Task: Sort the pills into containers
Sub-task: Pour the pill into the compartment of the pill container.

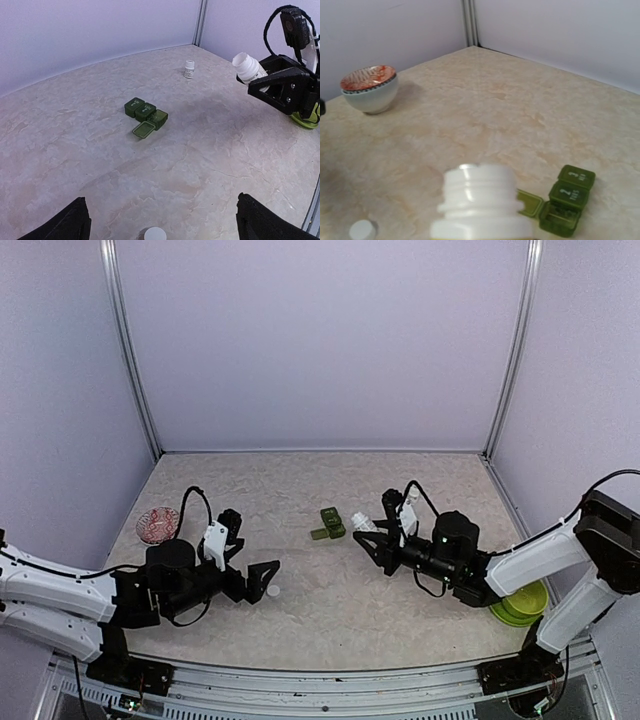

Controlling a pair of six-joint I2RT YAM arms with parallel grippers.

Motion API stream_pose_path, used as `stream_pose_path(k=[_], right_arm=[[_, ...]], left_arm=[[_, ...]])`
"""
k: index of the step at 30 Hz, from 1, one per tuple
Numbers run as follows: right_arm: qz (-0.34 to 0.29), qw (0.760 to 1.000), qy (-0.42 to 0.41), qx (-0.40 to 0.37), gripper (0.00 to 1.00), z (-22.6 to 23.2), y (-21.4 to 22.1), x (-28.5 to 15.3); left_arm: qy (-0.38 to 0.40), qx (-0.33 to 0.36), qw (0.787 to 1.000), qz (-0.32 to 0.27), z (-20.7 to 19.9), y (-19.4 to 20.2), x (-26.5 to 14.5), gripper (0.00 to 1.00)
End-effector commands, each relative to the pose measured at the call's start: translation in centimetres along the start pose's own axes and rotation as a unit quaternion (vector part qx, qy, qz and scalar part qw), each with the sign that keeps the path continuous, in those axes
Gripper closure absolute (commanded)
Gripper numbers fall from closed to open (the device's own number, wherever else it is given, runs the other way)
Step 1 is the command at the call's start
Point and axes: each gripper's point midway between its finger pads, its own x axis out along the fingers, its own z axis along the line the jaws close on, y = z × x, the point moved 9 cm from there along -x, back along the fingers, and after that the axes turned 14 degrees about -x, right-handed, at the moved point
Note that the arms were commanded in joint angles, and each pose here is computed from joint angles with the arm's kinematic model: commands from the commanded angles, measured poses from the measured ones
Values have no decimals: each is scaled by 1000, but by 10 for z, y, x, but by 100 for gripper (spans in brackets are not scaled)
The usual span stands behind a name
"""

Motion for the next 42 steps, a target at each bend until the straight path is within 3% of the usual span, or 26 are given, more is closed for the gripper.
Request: stream_pose_path(k=[1, 6, 42], right_arm=[[-15, 1000, 13, 7, 88, -8, -5, 10], [4, 1000, 19, 14, 88, -14, 5, 22], [145, 989, 24, 32, 87, -46, 75, 83]], left_arm=[[39, 3, 999, -21, 4, 0, 1, 1], [65, -20, 998, -19, 10, 4, -2, 1], [34, -33, 998, -42, 24, 3, -5, 1]])
